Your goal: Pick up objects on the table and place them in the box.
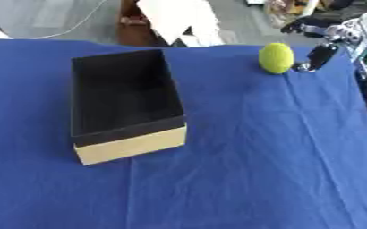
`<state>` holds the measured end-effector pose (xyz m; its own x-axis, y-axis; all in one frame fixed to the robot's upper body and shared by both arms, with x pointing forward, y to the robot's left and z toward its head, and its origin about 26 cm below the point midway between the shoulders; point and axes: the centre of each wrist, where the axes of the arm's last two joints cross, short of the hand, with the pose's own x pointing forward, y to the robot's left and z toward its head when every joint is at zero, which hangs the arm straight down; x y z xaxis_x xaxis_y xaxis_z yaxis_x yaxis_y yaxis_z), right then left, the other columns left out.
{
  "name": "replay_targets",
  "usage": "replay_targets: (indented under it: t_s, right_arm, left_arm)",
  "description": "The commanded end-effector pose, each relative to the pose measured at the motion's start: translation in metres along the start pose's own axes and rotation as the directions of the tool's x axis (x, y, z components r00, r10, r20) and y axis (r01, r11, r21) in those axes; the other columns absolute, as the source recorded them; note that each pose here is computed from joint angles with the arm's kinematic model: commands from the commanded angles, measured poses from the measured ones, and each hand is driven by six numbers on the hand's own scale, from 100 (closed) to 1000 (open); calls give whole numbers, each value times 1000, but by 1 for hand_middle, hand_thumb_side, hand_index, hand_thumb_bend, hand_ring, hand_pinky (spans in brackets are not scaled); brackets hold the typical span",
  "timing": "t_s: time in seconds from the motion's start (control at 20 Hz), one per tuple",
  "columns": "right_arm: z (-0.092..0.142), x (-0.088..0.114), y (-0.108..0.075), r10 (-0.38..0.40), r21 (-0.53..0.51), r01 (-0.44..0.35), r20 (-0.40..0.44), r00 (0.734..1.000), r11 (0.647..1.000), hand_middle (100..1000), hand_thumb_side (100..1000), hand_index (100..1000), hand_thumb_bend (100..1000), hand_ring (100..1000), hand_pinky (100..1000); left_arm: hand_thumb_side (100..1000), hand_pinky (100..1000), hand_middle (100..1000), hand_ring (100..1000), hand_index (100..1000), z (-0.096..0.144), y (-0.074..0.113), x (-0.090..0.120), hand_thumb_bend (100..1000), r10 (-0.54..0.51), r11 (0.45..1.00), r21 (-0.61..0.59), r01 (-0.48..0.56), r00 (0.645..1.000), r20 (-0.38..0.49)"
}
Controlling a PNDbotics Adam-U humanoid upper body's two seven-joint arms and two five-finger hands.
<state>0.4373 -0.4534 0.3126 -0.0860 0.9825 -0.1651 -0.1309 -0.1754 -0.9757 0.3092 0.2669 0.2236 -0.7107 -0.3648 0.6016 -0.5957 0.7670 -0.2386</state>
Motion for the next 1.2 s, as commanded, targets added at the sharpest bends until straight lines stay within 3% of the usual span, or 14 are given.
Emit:
replay_targets:
  t_s: [0.05, 0.85, 1.2]
  right_arm:
    - [9, -8, -18, 9, -53, -11, -43, 999, 999, 931, 100, 1000, 330, 935, 937]
    - [11, -8, -31, -19, -130, 8, -87, 996, 991, 937, 100, 1000, 330, 936, 937]
    - [16, -15, -35, -25, -150, 3, -146, 989, 989, 938, 100, 1000, 329, 941, 937]
  left_arm:
    - [750, 523, 671, 691, 683, -7, 0, 6, 871, 8, 1000, 3, -8, 1000, 30]
    - [744, 515, 674, 693, 678, -8, 0, 7, 885, 5, 1000, 0, -5, 1000, 23]
    - [741, 512, 675, 694, 677, -9, -1, 8, 888, 9, 1000, -2, -9, 1000, 25]
